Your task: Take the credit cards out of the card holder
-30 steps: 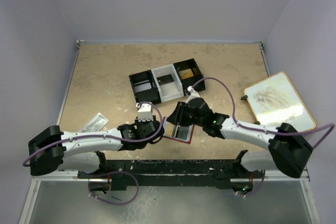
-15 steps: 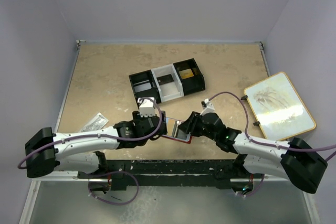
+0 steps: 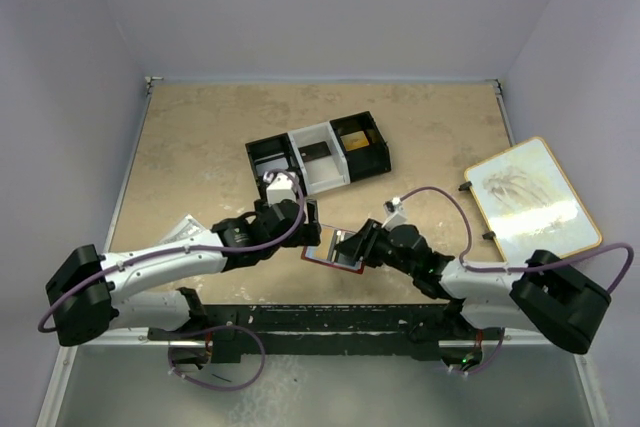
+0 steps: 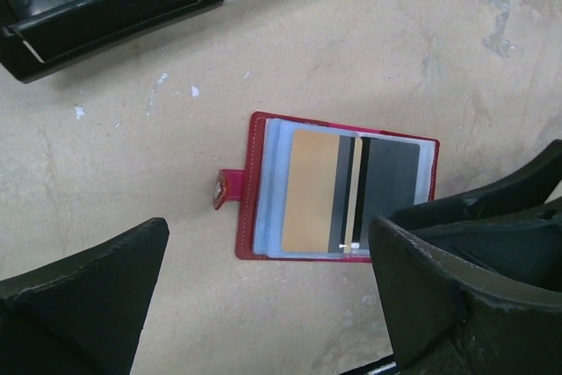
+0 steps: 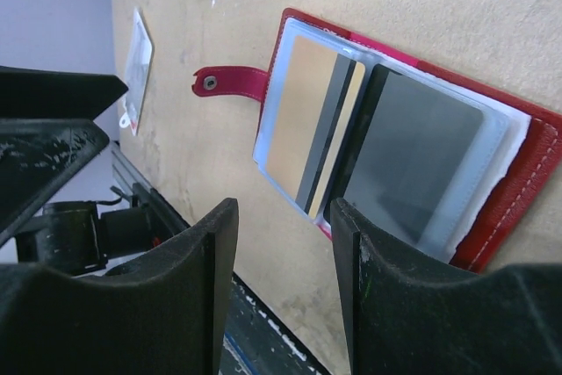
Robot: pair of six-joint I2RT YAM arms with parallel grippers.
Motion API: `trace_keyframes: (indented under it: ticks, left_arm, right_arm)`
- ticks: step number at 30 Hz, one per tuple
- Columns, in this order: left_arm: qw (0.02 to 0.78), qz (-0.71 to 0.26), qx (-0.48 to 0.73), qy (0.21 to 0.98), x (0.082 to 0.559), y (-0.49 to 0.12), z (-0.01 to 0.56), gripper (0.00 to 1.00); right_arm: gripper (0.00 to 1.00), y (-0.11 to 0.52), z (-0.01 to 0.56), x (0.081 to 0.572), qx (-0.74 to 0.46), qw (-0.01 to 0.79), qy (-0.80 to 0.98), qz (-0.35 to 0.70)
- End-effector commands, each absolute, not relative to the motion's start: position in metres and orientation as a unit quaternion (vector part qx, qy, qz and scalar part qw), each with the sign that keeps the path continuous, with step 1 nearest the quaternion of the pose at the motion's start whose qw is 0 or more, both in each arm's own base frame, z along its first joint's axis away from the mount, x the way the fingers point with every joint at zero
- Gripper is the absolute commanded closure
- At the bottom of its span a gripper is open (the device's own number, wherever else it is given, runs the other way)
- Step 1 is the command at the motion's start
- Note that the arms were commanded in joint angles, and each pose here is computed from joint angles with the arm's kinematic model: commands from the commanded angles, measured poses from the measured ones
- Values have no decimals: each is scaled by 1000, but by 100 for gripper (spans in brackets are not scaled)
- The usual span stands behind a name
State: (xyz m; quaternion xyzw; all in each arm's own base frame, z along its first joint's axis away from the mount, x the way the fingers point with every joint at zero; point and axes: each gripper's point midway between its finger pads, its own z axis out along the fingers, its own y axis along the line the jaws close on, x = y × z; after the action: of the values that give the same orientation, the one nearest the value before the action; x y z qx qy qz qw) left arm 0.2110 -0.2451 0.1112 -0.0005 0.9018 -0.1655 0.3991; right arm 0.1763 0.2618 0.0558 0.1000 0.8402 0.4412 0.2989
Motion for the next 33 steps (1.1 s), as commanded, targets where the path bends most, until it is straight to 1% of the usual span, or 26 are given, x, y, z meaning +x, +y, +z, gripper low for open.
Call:
trace_keyframes:
  ticks: [1,4,8,14,19,21,24,30,33]
  left_arm:
    - [398,-207,13,894,216,-268,125,6]
    - [391,-203,13,898,216,-271,118,8]
    - [379,-200,16,904,215,-275,110,14]
    - [365,-197,16,910,213,-277,101,16]
    - [362,-205,21,909,213,-283,103,23]
    - [362,-208,23,909,213,-285,104,28]
    - [363,-208,22,908,214,-286,104,32]
    - [360,-216,11,908,215,-291,100,34]
    - [353,-215,12,911,215,-294,93,38]
  right_arm:
    - [51,275,71,180,106,298,817,482]
    - [54,277,61,183,112,285,829,468]
    - [57,273,46,186,138,269,836,458]
    - [61,265,33,190,147,257,841,453]
    - [65,267,33,195,140,257,842,452]
    - [66,271,40,197,131,260,837,462]
    - [67,274,46,199,117,265,837,464]
    - [66,276,56,208,99,283,842,449]
    - [65,276,56,212,97,286,844,443]
